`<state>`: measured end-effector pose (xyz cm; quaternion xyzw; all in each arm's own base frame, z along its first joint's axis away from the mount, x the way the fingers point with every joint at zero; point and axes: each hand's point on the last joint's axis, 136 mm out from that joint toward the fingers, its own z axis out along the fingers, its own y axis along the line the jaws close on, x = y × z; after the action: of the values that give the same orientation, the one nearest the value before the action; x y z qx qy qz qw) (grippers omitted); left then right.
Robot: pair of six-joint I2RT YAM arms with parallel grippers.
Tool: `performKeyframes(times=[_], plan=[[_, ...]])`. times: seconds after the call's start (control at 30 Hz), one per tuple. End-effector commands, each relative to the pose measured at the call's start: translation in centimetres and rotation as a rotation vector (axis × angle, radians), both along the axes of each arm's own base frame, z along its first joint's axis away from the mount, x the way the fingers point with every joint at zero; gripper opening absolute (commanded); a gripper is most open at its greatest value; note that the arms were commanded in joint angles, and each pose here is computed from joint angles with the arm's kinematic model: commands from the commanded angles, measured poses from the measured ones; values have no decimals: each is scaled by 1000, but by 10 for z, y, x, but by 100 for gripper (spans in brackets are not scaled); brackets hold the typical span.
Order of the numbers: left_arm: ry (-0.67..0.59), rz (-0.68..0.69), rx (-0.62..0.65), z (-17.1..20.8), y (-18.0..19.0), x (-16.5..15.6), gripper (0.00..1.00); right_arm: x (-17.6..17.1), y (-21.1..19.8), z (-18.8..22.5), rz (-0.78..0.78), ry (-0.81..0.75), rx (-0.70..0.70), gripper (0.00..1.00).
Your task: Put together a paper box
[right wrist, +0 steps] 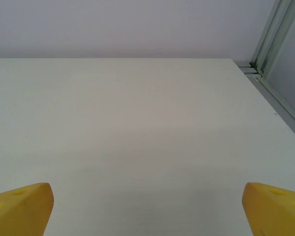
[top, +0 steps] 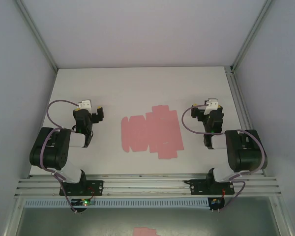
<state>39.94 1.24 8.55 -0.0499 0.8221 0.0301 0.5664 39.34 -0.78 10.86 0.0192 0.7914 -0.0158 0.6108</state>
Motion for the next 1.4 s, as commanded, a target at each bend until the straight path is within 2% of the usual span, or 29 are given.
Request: performKeyframes(times=[0.0,0.73,0.87,0.97,1.07,1.17,1.27,1.37], plan=[[0,21,8,2,6,-5,100,-2,2,5,11,-19,8,98],[-1,17,7,3,5,-4,100,-2,3,5,12,-20,7,99],[63,7,11,32,3,-3,100,2,8,26,-13,-1,-47,98],[113,68,-144,67,2,-16,100,3,16,56,-37,81,-49,98],[258,66,-370,71,-20,-32,100,-5,31,64,-42,227,87,96],[439,31,-535,56,-51,-52,100,-24,59,42,4,438,225,88],[586,44,-585,37,-73,-74,100,-42,86,18,55,577,268,85],[695,-47,-678,23,-107,-89,100,-57,124,-6,167,683,284,81]])
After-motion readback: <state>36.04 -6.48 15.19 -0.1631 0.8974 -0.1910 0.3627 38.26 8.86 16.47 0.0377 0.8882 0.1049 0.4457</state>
